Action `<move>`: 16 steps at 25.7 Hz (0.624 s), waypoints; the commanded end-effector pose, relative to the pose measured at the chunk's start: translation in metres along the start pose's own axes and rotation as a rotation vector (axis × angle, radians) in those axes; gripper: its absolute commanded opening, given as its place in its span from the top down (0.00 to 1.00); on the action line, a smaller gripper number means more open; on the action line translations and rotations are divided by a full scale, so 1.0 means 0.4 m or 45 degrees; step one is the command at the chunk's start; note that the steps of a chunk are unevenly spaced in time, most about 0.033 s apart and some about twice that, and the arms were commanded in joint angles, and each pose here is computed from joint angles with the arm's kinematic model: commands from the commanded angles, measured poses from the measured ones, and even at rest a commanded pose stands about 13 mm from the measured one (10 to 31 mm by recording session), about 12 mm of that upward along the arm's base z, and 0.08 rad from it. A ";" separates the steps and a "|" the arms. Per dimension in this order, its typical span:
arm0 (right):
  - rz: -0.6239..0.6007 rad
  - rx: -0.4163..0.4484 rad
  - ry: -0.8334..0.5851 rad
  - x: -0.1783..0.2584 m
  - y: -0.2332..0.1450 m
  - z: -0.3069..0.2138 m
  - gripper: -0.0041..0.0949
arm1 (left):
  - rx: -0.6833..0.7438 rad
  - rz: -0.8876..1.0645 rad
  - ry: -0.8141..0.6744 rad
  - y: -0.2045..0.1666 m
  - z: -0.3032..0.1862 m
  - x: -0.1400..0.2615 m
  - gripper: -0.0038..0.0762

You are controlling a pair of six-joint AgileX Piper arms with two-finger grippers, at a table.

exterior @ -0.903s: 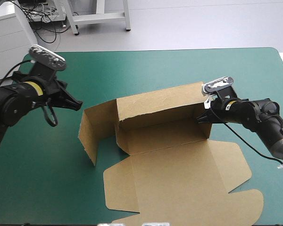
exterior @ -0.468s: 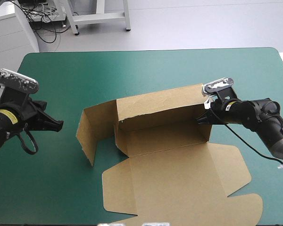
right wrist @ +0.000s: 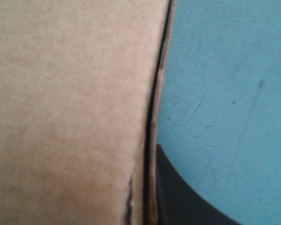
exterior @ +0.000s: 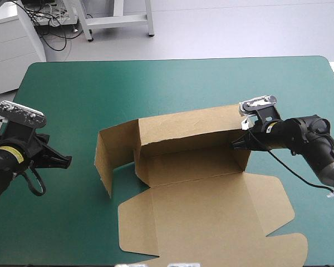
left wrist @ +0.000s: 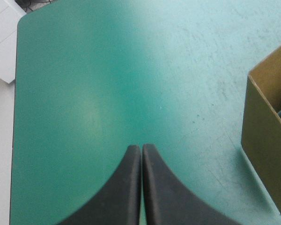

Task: Fold the box

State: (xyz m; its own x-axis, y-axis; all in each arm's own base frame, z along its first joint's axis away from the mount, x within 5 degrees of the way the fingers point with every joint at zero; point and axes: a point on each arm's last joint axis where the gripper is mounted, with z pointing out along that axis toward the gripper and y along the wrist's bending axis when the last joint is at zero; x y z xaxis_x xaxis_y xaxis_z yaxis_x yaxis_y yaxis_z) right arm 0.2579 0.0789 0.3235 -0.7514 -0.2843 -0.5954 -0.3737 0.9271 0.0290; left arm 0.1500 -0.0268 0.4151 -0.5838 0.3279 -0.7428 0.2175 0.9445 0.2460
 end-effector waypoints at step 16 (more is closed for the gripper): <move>-0.022 -0.031 0.069 -0.302 -0.035 0.140 0.98 | -0.010 -0.036 -0.148 0.008 -0.025 -0.026 0.96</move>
State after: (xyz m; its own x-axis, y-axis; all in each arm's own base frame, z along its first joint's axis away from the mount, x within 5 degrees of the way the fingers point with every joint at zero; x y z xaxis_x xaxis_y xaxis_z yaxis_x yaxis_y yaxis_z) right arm 0.3748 0.1104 0.3390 -0.8028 -0.3063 -0.5115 -0.3788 0.9246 0.0408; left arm 0.1519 -0.0280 0.4177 -0.5551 0.3190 -0.7682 0.2139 0.9472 0.2388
